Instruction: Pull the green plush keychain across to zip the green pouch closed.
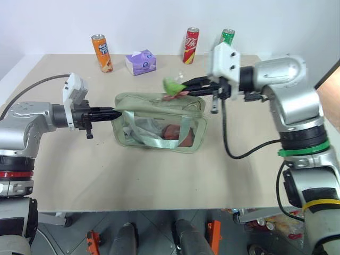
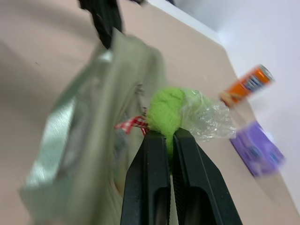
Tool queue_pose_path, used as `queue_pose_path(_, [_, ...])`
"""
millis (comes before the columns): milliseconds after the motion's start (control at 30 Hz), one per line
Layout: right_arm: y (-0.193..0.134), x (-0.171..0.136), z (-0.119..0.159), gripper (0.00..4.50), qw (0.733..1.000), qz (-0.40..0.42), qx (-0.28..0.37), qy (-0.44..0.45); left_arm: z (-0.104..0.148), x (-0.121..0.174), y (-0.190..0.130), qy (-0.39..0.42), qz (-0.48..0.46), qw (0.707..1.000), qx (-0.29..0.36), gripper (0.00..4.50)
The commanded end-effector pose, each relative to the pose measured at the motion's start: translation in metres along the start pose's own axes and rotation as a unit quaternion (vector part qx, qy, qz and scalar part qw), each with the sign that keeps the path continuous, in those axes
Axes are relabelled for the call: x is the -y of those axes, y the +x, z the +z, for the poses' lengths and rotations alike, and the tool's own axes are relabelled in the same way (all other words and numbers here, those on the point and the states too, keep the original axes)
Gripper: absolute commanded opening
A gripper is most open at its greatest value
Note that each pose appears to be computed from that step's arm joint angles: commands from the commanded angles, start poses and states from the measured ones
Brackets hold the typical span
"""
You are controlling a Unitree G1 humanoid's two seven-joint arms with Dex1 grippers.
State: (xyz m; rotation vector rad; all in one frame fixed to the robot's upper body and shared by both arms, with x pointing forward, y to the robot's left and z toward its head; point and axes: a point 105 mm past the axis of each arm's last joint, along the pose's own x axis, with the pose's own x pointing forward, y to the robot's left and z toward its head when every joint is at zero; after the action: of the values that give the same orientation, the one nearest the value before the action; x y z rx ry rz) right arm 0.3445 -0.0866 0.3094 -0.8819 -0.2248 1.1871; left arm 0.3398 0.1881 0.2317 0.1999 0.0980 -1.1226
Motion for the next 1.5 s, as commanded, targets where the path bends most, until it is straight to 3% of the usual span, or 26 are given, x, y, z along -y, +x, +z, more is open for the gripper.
queue_pose_path(33, [-0.023,0.017,-0.01,0.01,0.998,-0.054,-0.036,-0.016,0.004,-0.001,-0.001,0.009,-0.001,1.0,0.003,0.0])
queue_pose_path(200, [-0.037,0.015,-0.02,0.01,0.996,-0.068,-0.055,-0.007,0.004,-0.001,0.0,0.009,-0.004,1.0,0.002,0.0])
queue_pose_path(767, [-0.108,0.0,-0.074,0.01,0.97,-0.064,-0.233,0.002,0.003,-0.001,-0.002,0.006,-0.004,1.0,-0.001,0.0])
queue_pose_path(1000, [-0.094,-0.025,-0.094,0.01,0.968,-0.035,-0.249,0.019,0.003,-0.001,-0.001,0.005,-0.005,1.0,0.0,0.0])
queue_pose_path(1133, [-0.065,-0.048,-0.091,0.01,0.978,-0.006,-0.207,0.04,0.004,0.0,-0.002,0.005,-0.003,1.0,-0.001,0.0])
queue_pose_path(1500, [-0.023,-0.083,-0.101,0.01,0.979,0.054,-0.195,0.038,0.004,0.001,-0.005,0.002,0.001,1.0,-0.003,0.0])
